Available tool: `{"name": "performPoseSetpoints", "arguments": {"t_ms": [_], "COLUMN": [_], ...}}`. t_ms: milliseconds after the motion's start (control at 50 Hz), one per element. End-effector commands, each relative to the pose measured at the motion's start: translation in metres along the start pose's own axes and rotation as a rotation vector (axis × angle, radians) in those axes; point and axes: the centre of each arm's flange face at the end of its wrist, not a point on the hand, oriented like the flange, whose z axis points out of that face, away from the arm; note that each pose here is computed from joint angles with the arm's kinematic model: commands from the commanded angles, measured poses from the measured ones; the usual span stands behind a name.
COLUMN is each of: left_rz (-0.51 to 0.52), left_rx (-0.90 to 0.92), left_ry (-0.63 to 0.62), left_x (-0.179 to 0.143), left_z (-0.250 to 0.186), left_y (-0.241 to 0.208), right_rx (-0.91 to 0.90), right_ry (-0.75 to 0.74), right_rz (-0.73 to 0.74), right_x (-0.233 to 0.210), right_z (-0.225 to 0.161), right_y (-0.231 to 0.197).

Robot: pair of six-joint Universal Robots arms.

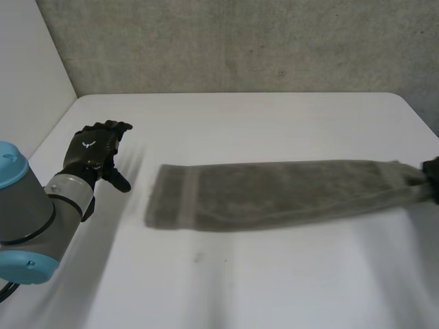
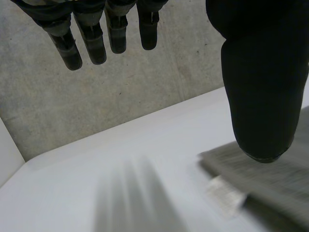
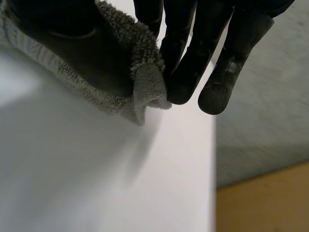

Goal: Fold the towel.

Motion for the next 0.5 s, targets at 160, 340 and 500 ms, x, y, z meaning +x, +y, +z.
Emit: {"name": "performPoseSetpoints", "arguments": {"t_ms": [160, 340, 500], "left_rz": [0.000, -0.001, 0.001], "left_rx": [-0.001, -0.006, -0.006], "left_ry": [0.000, 0.000, 0.003], "left_x": [0.000, 0.000, 0.001], "left_z": [-0.001, -0.002, -0.004], "left_y": [0.000, 0.001, 0.004], "right_rx": [0.300, 0.654, 0.741], "right_ry": [0.029, -0.328, -0.586], "right_rz": [-0.151, -0.226, -0.300], "right_x": [-0.009, -0.176, -0.287], "right_z": [-0.017, -0.101, -0.157], "right_y": [-0.103, -0.193, -0.180]}}
